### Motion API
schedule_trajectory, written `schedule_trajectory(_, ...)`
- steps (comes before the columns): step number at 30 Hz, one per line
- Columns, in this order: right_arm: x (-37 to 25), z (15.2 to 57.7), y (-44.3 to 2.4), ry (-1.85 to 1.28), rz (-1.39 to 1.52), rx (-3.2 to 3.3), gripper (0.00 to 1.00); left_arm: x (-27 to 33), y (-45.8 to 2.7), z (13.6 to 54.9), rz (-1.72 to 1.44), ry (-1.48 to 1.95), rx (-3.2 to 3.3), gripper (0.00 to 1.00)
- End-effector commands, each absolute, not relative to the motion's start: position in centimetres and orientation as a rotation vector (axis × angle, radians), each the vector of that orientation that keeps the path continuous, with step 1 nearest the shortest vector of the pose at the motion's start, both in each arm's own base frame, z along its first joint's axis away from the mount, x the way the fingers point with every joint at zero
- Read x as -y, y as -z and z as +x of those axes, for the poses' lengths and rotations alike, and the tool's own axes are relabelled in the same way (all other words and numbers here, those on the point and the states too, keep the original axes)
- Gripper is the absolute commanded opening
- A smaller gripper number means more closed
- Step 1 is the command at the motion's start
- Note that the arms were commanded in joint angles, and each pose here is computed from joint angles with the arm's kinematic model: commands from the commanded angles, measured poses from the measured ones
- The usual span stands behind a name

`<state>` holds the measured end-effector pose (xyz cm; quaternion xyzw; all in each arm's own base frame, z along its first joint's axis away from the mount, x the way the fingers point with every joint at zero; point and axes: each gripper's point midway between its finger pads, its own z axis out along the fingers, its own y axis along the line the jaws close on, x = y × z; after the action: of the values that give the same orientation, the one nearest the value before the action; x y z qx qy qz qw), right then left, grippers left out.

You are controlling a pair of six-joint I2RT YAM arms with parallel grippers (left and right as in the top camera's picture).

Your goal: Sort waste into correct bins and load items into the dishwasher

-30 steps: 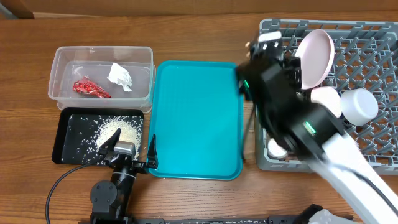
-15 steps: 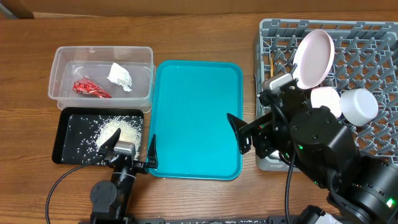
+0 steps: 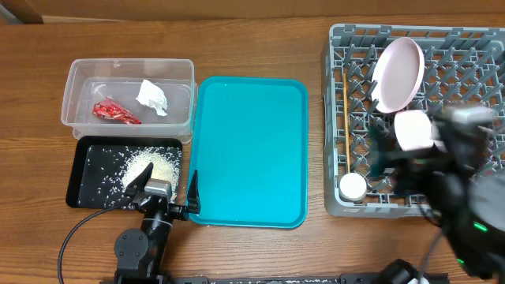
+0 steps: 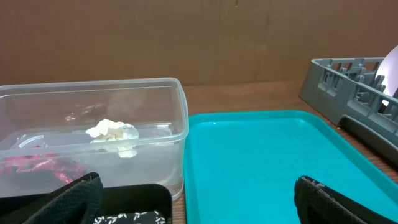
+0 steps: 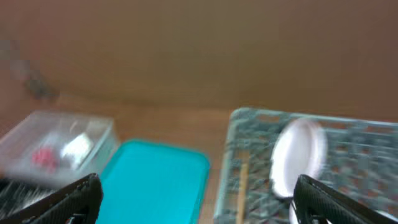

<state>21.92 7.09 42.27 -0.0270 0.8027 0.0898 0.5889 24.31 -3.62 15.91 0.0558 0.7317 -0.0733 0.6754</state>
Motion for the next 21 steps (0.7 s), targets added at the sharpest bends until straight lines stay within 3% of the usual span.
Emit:
schedule_trajectory(1,-4.0,21.3,-40.6,-0.174,0.051,-1.838,1.0,3.5,-15.8,24.3,0.117,0.167,-1.643,1.0)
schedule_trajectory(7,-1.6,20.8,-34.4,-0.136,0.146,-1.823,1.0,3.5,-15.8,24.3,0.117,0.167,-1.643,1.0)
schedule_trajectory(21,-3.3,23.5,-20.7,-0.264,0.109,-1.697,1.0,3.5,-15.8,24.3,0.117,0.167,-1.643,1.0)
